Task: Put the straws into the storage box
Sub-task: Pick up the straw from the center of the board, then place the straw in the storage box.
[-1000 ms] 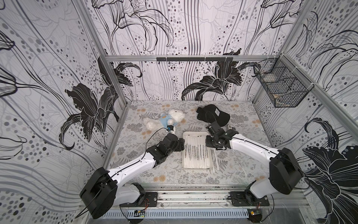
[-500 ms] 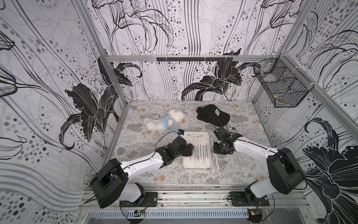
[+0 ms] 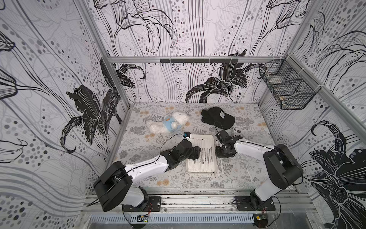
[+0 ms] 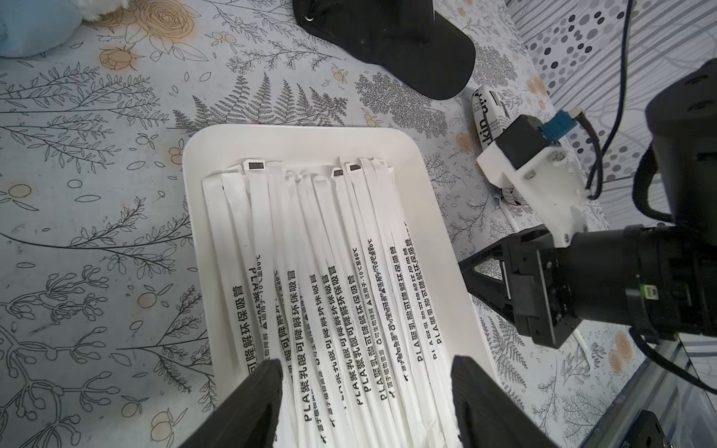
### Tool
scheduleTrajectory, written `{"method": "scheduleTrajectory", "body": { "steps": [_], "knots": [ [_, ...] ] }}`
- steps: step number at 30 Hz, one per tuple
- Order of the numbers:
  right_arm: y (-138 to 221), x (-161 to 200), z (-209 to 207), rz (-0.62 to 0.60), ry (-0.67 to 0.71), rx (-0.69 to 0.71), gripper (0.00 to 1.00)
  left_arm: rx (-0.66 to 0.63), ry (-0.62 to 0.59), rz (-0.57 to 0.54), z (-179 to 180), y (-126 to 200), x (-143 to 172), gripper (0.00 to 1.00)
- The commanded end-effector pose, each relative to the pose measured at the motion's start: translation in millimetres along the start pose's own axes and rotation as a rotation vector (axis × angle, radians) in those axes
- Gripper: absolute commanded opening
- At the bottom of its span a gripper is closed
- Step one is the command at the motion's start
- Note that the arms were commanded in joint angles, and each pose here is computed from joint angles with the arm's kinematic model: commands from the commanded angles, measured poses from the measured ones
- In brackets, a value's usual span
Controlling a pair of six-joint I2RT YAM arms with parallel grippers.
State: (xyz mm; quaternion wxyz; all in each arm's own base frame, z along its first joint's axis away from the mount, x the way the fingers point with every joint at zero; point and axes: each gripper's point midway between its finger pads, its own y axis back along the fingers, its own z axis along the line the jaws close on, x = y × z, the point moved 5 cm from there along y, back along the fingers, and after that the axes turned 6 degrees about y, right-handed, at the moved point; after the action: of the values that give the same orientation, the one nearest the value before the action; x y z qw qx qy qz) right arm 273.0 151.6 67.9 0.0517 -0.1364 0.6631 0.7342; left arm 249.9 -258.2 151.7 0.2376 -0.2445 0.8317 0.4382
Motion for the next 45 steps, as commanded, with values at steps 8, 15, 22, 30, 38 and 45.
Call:
{"method": "scheduleTrajectory", "body": {
  "steps": [8,15,22,30,38,45],
  "knots": [
    [44.6,-8.8,2.4,-0.065,0.007,-0.012,0.11,-0.012,-0.006,-0.078,-6.0,7.1,-22.1,0.73],
    [85.3,-32.2,60.8,-0.186,-0.027,-0.118,0.1,-0.083,0.126,-0.132,27.2,18.3,-39.7,0.73],
    [63.0,-43.0,126.8,-0.226,-0.099,-0.186,0.08,-0.133,0.163,-0.154,50.8,34.1,-36.2,0.73],
    [23.5,-27.6,139.3,-0.143,-0.07,-0.115,0.08,-0.133,0.168,-0.147,58.7,37.0,-29.6,0.73],
    [7.8,-18.1,138.6,-0.091,-0.064,-0.11,0.09,-0.117,0.176,-0.138,59.7,33.6,-24.9,0.73],
    [-0.5,-14.6,137.4,-0.069,-0.061,-0.096,0.11,-0.12,0.175,-0.139,60.6,33.3,-24.4,0.73]
  ]
}}
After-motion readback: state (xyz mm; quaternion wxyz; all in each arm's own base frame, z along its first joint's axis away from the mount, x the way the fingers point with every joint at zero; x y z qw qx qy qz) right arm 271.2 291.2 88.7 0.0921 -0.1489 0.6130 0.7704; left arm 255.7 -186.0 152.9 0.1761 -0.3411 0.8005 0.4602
